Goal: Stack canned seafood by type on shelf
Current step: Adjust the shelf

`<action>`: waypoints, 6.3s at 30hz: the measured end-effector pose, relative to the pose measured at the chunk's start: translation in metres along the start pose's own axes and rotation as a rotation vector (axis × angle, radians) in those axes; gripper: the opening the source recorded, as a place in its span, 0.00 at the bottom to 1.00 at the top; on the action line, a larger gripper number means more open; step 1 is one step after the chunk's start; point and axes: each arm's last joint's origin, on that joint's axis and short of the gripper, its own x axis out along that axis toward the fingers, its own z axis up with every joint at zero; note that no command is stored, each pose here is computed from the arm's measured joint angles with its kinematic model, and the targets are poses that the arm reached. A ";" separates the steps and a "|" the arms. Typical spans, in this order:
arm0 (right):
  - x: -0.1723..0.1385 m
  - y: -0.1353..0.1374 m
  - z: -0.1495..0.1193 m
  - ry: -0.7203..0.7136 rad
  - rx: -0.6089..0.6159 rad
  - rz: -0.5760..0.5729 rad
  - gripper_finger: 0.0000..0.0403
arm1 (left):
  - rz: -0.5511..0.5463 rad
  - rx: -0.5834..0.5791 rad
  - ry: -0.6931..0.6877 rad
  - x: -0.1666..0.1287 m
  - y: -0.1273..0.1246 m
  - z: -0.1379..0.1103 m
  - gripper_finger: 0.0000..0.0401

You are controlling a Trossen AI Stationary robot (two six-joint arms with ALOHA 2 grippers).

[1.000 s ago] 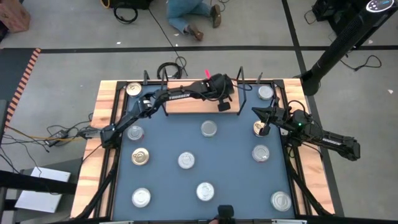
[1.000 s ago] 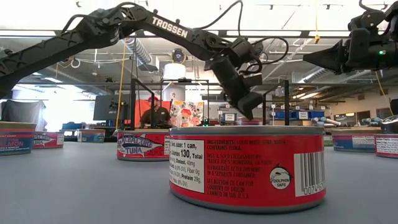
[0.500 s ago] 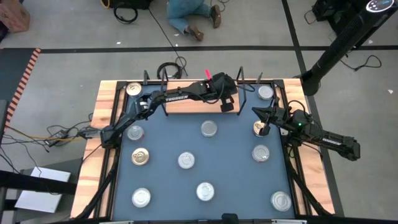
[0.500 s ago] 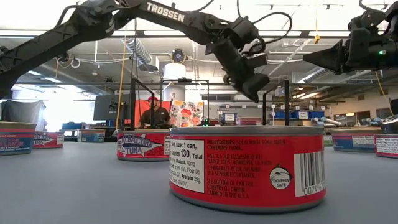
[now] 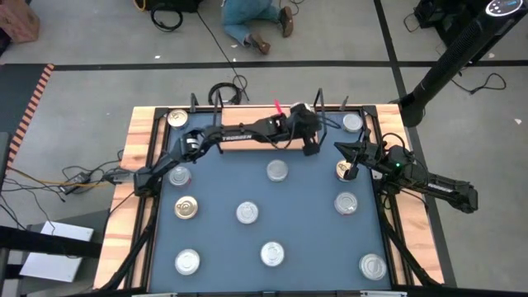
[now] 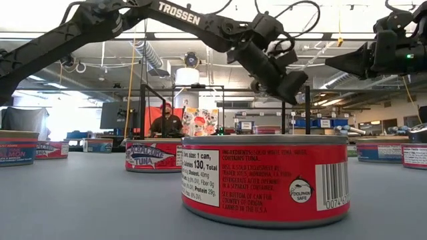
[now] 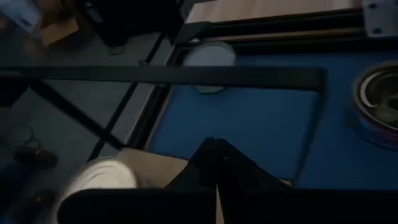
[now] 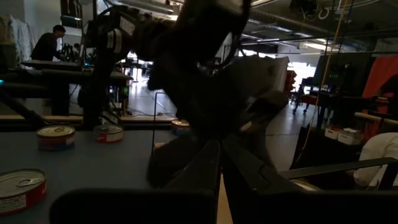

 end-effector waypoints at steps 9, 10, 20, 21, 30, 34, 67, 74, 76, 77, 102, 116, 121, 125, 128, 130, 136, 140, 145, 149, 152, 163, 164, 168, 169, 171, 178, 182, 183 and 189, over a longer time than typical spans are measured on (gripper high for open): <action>0.000 0.000 0.000 0.000 0.000 -0.001 0.07 | -0.046 -0.023 -0.066 0.003 -0.016 -0.002 0.00; 0.000 0.000 0.000 0.000 0.000 -0.001 0.07 | -0.049 -0.024 -0.083 0.002 -0.018 0.000 0.00; 0.000 0.000 0.000 0.000 0.000 -0.001 0.07 | -0.114 -0.063 -0.291 0.002 -0.027 0.011 0.00; 0.000 0.000 0.000 0.000 0.000 -0.001 0.07 | -0.110 -0.063 -0.310 0.002 -0.028 0.010 0.00; 0.000 0.000 0.000 -0.003 0.001 -0.001 0.07 | -0.074 -0.073 -0.344 -0.016 -0.010 0.002 0.00; 0.000 0.000 0.000 -0.001 0.019 0.000 0.07 | -0.065 -0.083 -0.386 -0.042 0.001 -0.006 0.00; 0.003 0.001 -0.002 0.026 0.109 0.020 0.02 | -0.159 -0.015 -0.397 -0.230 0.022 -0.141 0.00; 0.011 -0.001 0.000 0.301 0.107 -0.048 0.01 | -0.185 -0.001 -0.296 -0.245 0.023 -0.148 0.00; 0.015 -0.002 0.001 0.376 0.102 -0.084 0.01 | -0.195 0.003 -0.247 -0.243 0.022 -0.152 0.00; 0.017 -0.002 0.002 0.405 0.099 -0.097 0.01 | -0.199 0.005 -0.214 -0.242 0.022 -0.156 0.00; 0.058 -0.010 -0.015 0.580 0.075 -0.227 0.01 | 0.010 -0.022 0.019 -0.235 0.049 -0.179 0.00; 0.070 -0.001 0.019 0.599 0.120 -0.070 0.01 | -0.119 0.043 -0.049 -0.239 0.030 -0.172 0.00; 0.075 0.003 0.051 0.623 0.083 -0.056 0.02 | -0.169 0.057 -0.074 -0.240 0.024 -0.170 0.00; 0.075 0.004 0.075 0.633 0.051 -0.118 0.02 | -0.181 0.075 -0.073 -0.240 0.022 -0.170 0.00; 0.074 0.002 0.083 0.650 0.070 -0.183 0.02 | -0.155 0.112 -0.040 -0.240 0.023 -0.173 0.00; 0.072 0.002 0.083 0.662 0.078 -0.211 0.02 | -0.096 0.124 -0.008 -0.240 0.026 -0.175 0.00; 0.075 0.002 0.080 0.683 0.086 -0.223 0.02 | 0.027 0.114 0.046 -0.237 0.042 -0.181 0.00; 0.078 0.004 0.076 0.703 0.082 -0.223 0.02 | 0.063 0.121 0.031 -0.239 0.053 -0.180 0.00; 0.081 0.004 0.074 0.712 0.079 -0.223 0.02 | 0.008 0.104 -0.103 -0.252 0.059 -0.168 0.00; 0.082 0.005 0.073 0.712 0.078 -0.222 0.02 | 0.014 0.099 -0.165 -0.266 0.063 -0.161 0.00; 0.082 0.005 0.074 0.711 0.077 -0.221 0.02 | 0.047 0.097 -0.190 -0.279 0.066 -0.157 0.00; 0.083 0.011 0.053 0.913 0.079 -0.152 0.02 | -0.160 0.093 -0.110 -0.297 0.029 -0.170 0.00; 0.084 0.011 0.049 0.939 0.067 -0.164 0.02 | -0.179 0.082 -0.128 -0.296 0.024 -0.174 0.00; 0.091 0.013 0.037 1.003 0.023 -0.203 0.02 | -0.185 0.030 -0.218 -0.290 0.013 -0.191 0.00; 0.093 0.013 0.034 1.010 0.013 -0.215 0.02 | -0.181 0.019 -0.237 -0.289 0.012 -0.194 0.00; 0.097 0.013 0.030 1.026 -0.004 -0.242 0.02 | -0.171 0.003 -0.253 -0.288 0.011 -0.199 0.00; 0.107 0.012 0.018 1.051 -0.022 -0.273 0.02 | -0.137 -0.014 -0.265 -0.288 0.012 -0.198 0.00; 0.109 0.013 0.016 1.059 -0.011 -0.253 0.02 | -0.164 -0.027 -0.292 -0.289 0.012 -0.195 0.00; 0.109 0.013 0.016 1.060 -0.008 -0.250 0.02 | -0.176 -0.027 -0.299 -0.289 0.011 -0.195 0.00; 0.101 0.014 0.021 1.066 0.013 -0.243 0.02 | -0.190 -0.017 -0.346 -0.290 0.012 -0.191 0.00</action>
